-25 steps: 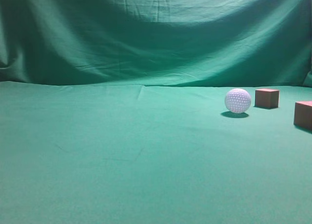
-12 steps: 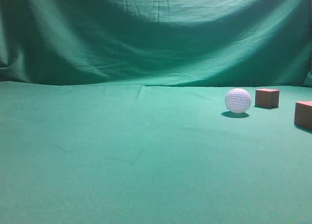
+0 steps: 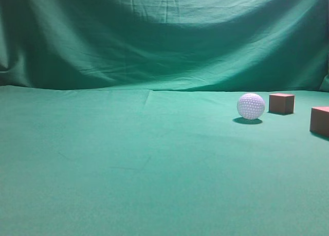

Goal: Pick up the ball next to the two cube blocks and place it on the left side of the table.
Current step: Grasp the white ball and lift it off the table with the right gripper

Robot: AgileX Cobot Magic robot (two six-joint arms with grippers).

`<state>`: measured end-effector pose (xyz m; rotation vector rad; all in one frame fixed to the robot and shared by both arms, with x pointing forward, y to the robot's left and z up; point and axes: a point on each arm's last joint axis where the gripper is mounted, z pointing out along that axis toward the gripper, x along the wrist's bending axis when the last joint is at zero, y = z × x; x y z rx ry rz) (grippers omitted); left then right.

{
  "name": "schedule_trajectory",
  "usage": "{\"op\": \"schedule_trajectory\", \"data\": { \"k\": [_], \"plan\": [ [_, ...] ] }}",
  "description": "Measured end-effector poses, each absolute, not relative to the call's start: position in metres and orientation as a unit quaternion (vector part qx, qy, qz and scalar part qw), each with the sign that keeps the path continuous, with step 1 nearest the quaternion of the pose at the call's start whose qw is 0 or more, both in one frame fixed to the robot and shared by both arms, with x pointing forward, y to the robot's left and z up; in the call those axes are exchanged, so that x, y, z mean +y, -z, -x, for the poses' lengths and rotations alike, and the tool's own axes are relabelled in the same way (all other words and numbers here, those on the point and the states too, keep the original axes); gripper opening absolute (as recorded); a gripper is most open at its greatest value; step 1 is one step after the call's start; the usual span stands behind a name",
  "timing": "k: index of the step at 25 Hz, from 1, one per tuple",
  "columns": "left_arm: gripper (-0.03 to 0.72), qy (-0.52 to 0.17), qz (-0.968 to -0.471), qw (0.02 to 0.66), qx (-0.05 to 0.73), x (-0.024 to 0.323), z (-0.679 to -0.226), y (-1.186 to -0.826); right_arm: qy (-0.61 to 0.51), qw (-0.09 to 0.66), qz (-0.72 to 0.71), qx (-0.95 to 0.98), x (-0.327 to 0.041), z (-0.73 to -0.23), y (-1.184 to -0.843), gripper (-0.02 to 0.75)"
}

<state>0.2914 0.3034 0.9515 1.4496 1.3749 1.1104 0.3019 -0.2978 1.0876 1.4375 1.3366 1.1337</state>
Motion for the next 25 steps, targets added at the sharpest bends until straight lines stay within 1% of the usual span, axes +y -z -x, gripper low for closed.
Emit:
{"op": "schedule_trajectory", "data": {
  "k": [3, 6, 10, 13, 17, 22, 25],
  "plan": [
    [0.0, -0.442, -0.577, 0.415, 0.547, 0.303, -0.291, -0.952, -0.402, 0.364, -0.602, 0.587, -0.296, -0.324, -1.085, 0.048],
    [0.0, -0.442, -0.577, 0.415, 0.547, 0.303, -0.291, -0.952, -0.351, 0.306, -0.592, 0.658, -0.287, -0.345, -1.082, 0.048],
    [0.0, -0.442, -0.577, 0.415, 0.547, 0.303, -0.291, -0.952, -0.278, 0.212, -0.574, 0.741, -0.269, -0.378, -1.079, 0.048],
    [0.0, -0.442, -0.577, 0.415, 0.547, 0.303, -0.291, -0.952, -0.237, 0.165, -0.547, 0.786, -0.251, -0.407, -1.074, 0.048],
    [0.0, -0.442, -0.577, 0.415, 0.547, 0.303, -0.291, -0.952, -0.216, 0.138, -0.518, 0.816, -0.224, -0.445, -1.06, 0.048],
    [0.0, -0.442, -0.577, 0.415, 0.547, 0.303, -0.291, -0.952, -0.226, 0.141, -0.499, 0.825, -0.196, -0.49, -1.043, 0.048],
    [0.0, -0.442, -0.577, 0.415, 0.547, 0.303, -0.291, -0.952, -0.235, 0.133, -0.506, 0.819, -0.185, -0.511, -1.031, 0.225]
  ]
}}
